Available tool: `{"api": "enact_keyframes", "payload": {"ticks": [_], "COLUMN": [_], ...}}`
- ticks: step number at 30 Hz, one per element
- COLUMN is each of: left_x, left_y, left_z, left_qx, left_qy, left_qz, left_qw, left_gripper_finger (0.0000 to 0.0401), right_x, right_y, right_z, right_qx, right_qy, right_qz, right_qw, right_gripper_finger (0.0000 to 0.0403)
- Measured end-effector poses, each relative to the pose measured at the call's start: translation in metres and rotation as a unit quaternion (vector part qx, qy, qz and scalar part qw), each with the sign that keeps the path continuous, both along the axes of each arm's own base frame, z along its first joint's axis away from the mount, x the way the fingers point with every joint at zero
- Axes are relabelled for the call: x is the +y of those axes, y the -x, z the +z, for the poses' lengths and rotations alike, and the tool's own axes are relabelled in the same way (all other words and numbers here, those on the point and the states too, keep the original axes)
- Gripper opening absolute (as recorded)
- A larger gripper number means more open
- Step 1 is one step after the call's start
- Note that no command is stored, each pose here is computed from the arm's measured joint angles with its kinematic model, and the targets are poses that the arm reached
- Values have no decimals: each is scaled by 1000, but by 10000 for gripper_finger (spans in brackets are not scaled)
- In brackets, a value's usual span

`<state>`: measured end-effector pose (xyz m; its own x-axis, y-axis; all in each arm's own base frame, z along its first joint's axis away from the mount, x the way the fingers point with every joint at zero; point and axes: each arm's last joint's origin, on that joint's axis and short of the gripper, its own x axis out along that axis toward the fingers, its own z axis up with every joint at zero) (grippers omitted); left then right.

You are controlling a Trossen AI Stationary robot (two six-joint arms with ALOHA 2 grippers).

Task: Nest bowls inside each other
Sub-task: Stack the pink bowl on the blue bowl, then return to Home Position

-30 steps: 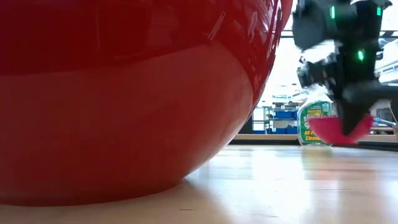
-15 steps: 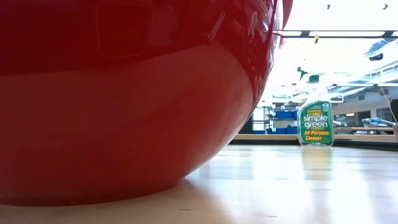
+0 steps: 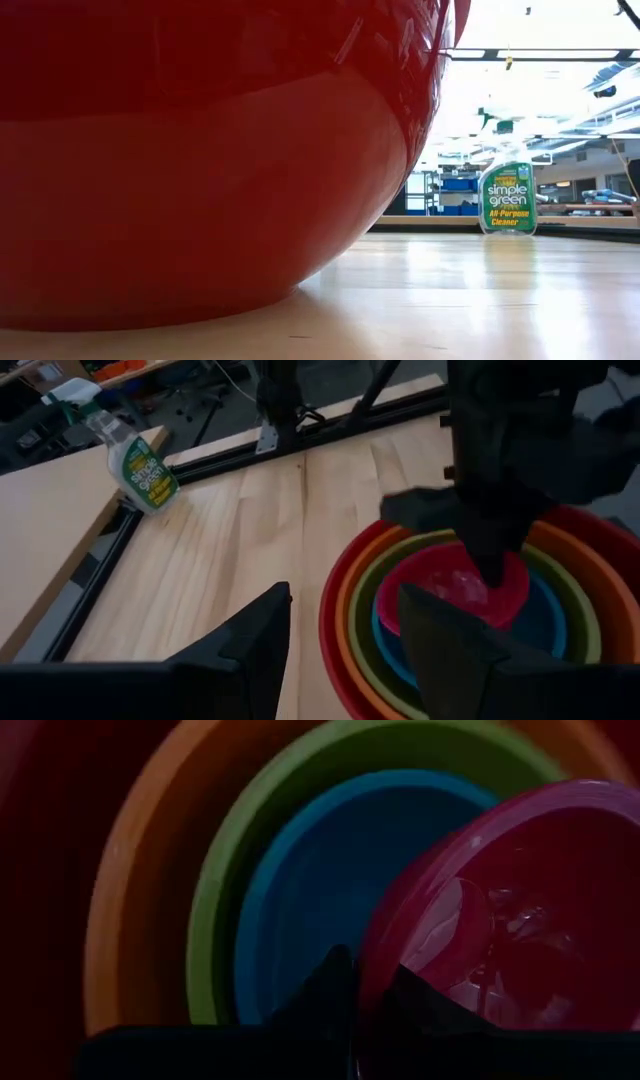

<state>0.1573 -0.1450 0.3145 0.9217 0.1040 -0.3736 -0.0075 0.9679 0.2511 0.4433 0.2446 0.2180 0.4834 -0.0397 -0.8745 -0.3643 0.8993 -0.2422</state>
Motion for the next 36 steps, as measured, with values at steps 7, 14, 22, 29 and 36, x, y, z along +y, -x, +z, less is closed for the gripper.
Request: {"api": "enact_keyframes", "payload": {"ticks": [7, 14, 22, 29, 36], "left_x": [1, 1, 1, 0, 14], "left_y": [1, 1, 1, 2, 14], "left_z": [-2, -1, -2, -9, -21], "left_qx": [6, 5, 7, -5, -35], "left_qy": [-8, -5, -15, -47, -40], "left_qz": [2, 3, 0, -2, -11], "left_qw": [1000, 1000, 1000, 999, 999], "left_gripper_finger": [188, 188, 188, 188, 188], "right_x": [-13, -24, -32, -52, -79], "right_y": [-12, -14, 3, 19, 36], "right_z": [-26, -12, 35, 86, 118], "right_qx": [58, 60, 59, 17, -9], "right_qy": [-32, -49, -67, -74, -37], "right_qz": [24, 20, -13, -19, -48], "right_qw": [997, 997, 996, 997, 998], "right_gripper_finger": [47, 112, 162, 160, 159]}}
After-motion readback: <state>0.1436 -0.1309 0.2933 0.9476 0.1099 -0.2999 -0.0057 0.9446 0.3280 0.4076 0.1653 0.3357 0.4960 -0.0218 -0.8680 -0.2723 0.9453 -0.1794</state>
